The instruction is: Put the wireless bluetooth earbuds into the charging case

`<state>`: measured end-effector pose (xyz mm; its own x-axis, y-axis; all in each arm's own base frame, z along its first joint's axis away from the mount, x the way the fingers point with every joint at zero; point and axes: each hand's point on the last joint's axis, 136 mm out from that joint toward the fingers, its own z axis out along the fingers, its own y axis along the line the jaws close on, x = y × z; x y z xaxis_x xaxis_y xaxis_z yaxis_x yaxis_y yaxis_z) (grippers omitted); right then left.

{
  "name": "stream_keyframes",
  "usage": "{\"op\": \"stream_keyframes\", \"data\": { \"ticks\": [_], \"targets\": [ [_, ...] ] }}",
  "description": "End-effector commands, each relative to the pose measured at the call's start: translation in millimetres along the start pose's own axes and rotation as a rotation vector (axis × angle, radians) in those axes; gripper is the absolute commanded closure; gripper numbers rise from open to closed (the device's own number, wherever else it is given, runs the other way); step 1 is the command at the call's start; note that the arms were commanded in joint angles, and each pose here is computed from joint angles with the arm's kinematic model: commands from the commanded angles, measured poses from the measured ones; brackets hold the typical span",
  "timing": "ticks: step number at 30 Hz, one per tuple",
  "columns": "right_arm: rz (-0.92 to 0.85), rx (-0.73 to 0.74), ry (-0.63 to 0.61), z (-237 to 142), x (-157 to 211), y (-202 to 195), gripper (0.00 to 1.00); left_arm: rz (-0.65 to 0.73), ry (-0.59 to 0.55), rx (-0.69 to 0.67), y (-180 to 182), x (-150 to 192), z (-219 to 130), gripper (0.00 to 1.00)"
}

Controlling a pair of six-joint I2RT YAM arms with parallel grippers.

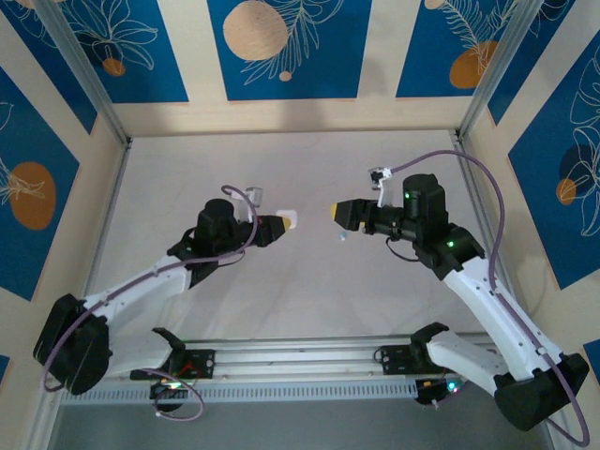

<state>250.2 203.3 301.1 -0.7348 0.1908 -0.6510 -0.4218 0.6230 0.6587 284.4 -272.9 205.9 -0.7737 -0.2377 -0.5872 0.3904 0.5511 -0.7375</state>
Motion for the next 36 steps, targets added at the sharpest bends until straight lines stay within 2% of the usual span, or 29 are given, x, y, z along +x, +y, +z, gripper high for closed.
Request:
{"op": "stream_keyframes", "data": {
  "ticks": [1, 17, 27, 36],
  "targets": [
    [0.068, 0.038, -0.009, -8, 5, -11, 0.37, -0.161, 0.042, -0.060, 28, 12, 2, 0.86],
    [0.170, 0.017, 0.034, -5, 22, -25, 0.36, -0.289, 0.102, -0.338, 131, 1, 10, 0.86],
    [0.198, 0.031, 0.060, 0, 28, -32, 0.35, -0.374, 0.141, -0.300, 166, -13, 47, 0.85],
    [0.219, 0.032, 0.072, 4, 28, -36, 0.35, -0.412, 0.160, -0.336, 186, -21, 63, 0.82]
  ]
}}
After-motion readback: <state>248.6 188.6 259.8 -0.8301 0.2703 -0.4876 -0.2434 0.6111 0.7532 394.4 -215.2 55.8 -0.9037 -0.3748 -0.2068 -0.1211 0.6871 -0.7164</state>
